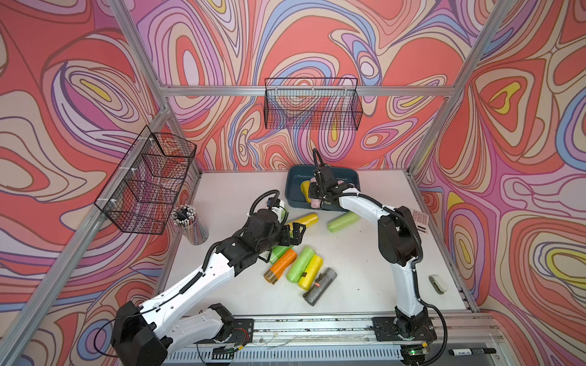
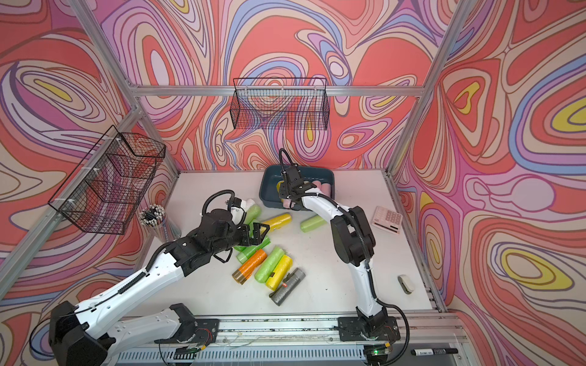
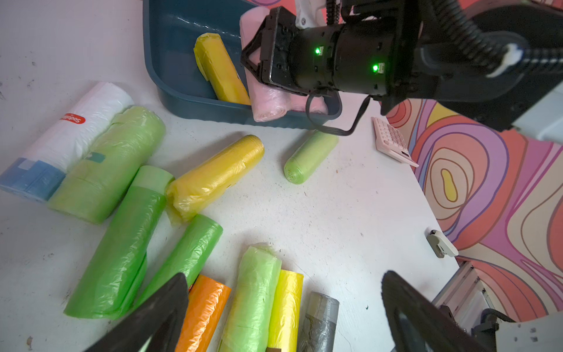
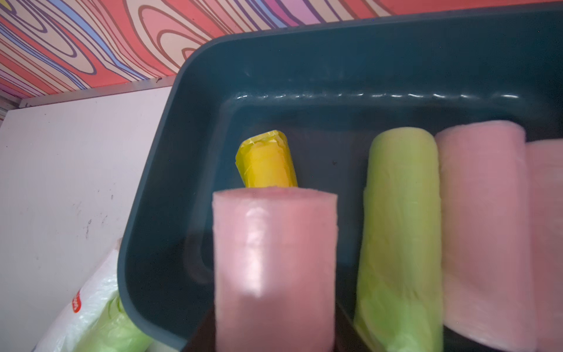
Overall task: Put the roll of trash bags into the storage box
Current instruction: Place the roll of trash bags in the storage box.
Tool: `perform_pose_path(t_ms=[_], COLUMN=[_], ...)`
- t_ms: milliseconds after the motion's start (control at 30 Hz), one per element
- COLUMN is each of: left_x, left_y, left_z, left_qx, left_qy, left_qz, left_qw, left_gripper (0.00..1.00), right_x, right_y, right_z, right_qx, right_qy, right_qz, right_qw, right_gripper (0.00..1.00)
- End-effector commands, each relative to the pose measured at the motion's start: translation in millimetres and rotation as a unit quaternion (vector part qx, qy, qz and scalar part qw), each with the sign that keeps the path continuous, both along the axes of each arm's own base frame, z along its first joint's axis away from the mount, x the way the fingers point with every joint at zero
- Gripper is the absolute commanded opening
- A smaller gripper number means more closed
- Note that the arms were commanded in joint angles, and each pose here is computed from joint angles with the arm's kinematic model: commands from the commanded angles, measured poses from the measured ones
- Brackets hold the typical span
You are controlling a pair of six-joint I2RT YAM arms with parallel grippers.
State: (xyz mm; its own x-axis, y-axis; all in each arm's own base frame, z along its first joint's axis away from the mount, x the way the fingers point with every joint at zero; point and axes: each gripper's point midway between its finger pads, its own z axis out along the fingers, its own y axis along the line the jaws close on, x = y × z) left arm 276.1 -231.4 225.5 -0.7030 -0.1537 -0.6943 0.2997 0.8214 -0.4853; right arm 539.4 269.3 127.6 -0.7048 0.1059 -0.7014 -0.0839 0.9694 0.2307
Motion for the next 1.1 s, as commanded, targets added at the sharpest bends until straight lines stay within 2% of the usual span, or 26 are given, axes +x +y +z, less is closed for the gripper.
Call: perform_pose_path(t_ms=[0, 500, 767, 1067], left_x=[3, 12, 17, 20], left_y=[2, -3, -6, -11], left_z=[5, 1, 0, -2], left_qx=[-0.003, 0.01, 0.013, 0.013], left_qy=[0.005, 0.013, 0.016, 0.022], left_qz=[0.012, 0.015, 0.017, 0.014], left_qw=[1.0, 1.0, 1.0, 1.0], left_gripper=[1.0, 1.0, 1.0, 1.0], right_x=[23, 59, 68, 76], right_y=[3, -30, -34, -34], right_z=[22, 3, -26, -37], right_qx=[0.011, -0.005, -0.02, -0.015], right_qy=[-0.04, -0.064, -0.061, -0.059], right_qz=[0.002, -0.047, -0.057, -0.058], right_qw=[0.999, 0.997, 0.996, 0.996], right_gripper=[0.18, 0.18, 0.18, 0.21])
